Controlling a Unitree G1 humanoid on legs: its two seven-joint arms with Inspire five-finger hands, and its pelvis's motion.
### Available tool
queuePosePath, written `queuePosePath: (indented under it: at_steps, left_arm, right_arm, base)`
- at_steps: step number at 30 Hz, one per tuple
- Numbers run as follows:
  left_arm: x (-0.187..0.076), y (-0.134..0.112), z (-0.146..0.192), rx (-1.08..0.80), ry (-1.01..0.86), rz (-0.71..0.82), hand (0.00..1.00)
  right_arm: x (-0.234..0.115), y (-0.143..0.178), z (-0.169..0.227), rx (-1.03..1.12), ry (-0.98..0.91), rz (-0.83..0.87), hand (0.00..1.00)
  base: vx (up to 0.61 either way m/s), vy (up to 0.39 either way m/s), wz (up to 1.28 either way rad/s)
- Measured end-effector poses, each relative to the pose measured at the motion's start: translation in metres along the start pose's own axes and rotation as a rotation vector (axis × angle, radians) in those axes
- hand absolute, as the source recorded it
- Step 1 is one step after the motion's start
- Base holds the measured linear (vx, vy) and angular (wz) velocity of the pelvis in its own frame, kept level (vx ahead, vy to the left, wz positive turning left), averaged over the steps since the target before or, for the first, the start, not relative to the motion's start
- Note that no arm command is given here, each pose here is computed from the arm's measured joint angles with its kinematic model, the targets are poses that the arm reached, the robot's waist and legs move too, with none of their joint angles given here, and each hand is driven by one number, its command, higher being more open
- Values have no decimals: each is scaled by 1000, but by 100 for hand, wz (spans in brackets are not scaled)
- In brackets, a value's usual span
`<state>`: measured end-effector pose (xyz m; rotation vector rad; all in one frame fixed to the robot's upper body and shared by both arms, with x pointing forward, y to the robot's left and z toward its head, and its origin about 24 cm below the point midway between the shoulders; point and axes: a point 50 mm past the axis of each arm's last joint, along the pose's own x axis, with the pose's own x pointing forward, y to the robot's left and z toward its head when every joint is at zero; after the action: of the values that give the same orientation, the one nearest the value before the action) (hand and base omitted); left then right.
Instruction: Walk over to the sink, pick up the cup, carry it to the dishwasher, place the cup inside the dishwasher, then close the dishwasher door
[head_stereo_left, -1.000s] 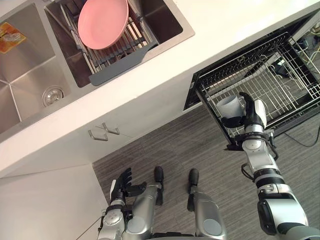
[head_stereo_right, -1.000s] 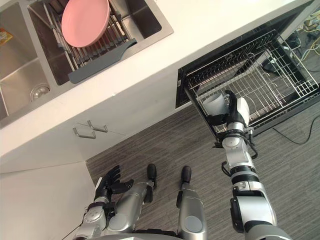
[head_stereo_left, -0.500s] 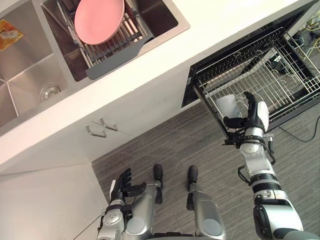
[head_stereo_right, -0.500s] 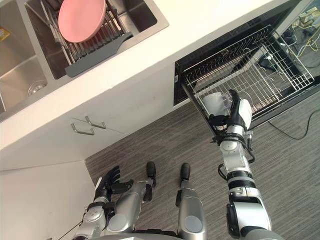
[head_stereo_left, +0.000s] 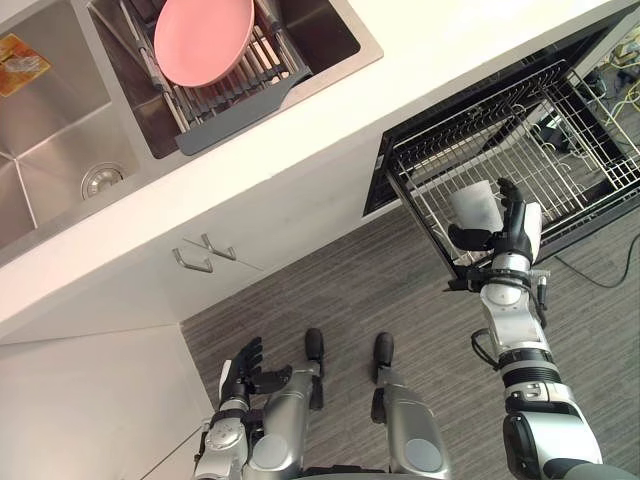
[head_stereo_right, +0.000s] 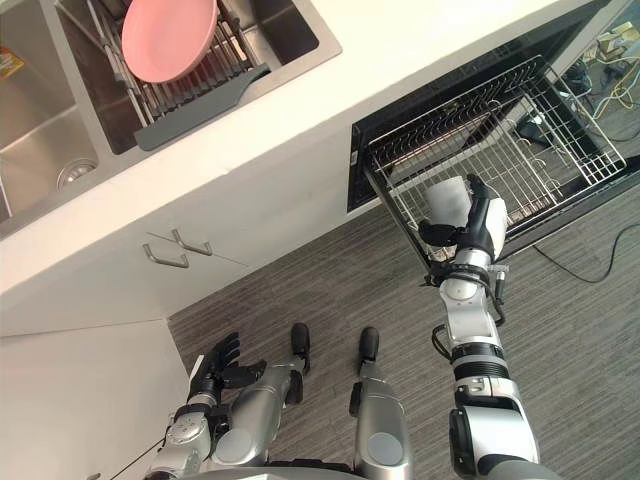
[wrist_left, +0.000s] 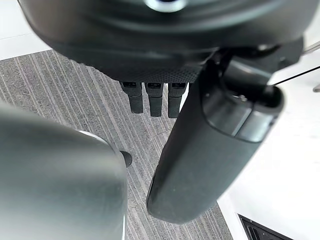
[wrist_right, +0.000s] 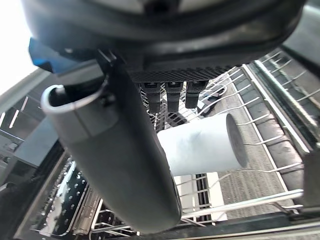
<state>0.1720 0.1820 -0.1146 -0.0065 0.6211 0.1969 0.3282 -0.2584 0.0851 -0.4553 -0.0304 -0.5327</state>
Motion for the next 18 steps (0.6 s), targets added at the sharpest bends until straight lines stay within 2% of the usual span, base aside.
queuePosePath:
  at_steps: [9,12,18]
  left_arm:
    - [-3,2,-12,36,61,0,90]
    - [-8,5,-23,46,99,8,90]
    - [-12,9,-31,63,134,9,90]
  right_arm:
    - [-37,-10,4,162,-79,-53,90]
    - [-54,-11,-3,200,-77,-48,90]
    - [-67,-9,-14,249,-38,0,90]
  base:
    - [0,0,0]
    - [3,6,-1]
    - [22,0,0]
